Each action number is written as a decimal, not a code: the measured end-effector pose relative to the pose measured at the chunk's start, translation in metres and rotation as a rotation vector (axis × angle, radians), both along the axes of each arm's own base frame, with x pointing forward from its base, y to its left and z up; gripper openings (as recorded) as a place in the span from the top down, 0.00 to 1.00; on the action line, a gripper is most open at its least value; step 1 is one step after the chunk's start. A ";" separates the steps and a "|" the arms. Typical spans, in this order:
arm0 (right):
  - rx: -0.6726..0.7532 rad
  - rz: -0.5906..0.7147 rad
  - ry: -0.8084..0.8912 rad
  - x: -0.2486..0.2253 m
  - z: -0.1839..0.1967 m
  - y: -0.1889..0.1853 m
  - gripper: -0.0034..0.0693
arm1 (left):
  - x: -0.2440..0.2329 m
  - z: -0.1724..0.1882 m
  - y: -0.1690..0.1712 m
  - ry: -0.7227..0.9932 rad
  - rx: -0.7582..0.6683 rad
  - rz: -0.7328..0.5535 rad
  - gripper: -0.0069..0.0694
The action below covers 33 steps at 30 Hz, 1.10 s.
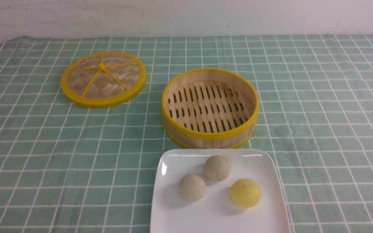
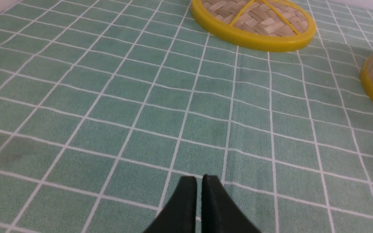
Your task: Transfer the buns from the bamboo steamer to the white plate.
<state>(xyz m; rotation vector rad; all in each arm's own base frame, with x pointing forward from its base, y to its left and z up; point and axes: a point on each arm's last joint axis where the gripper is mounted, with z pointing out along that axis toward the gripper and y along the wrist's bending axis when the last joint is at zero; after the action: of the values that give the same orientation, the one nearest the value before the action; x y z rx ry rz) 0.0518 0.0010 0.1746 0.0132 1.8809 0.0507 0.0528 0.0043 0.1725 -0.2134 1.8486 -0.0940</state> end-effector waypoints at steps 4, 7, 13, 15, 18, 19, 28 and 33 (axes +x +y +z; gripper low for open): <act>0.000 0.000 0.000 0.000 0.000 0.000 0.75 | 0.000 0.000 0.000 0.001 0.000 0.000 0.84; 0.000 0.000 0.000 0.000 0.000 0.000 0.75 | 0.000 0.000 0.000 0.001 -0.001 0.000 0.84; 0.000 0.000 0.000 0.000 0.000 0.000 0.74 | 0.000 0.000 0.000 0.001 -0.001 0.000 0.83; 0.000 0.000 0.000 0.000 0.000 0.000 0.74 | 0.000 0.000 0.000 0.001 -0.001 0.000 0.83; 0.000 0.000 0.000 0.000 0.000 0.000 0.73 | 0.000 0.000 0.000 0.001 -0.001 0.000 0.83; 0.000 0.000 0.000 0.000 0.000 0.000 0.73 | 0.000 0.000 0.000 0.001 -0.001 0.000 0.83; 0.000 0.000 0.000 0.000 0.000 0.000 0.72 | 0.000 0.000 0.000 0.001 -0.001 0.000 0.82; 0.000 0.000 0.000 0.000 0.000 0.000 0.72 | 0.000 0.000 0.000 0.001 -0.001 0.000 0.81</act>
<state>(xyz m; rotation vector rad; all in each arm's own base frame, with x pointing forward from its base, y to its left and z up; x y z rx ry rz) 0.0518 0.0010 0.1746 0.0132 1.8809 0.0507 0.0528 0.0043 0.1724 -0.2144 1.8498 -0.0949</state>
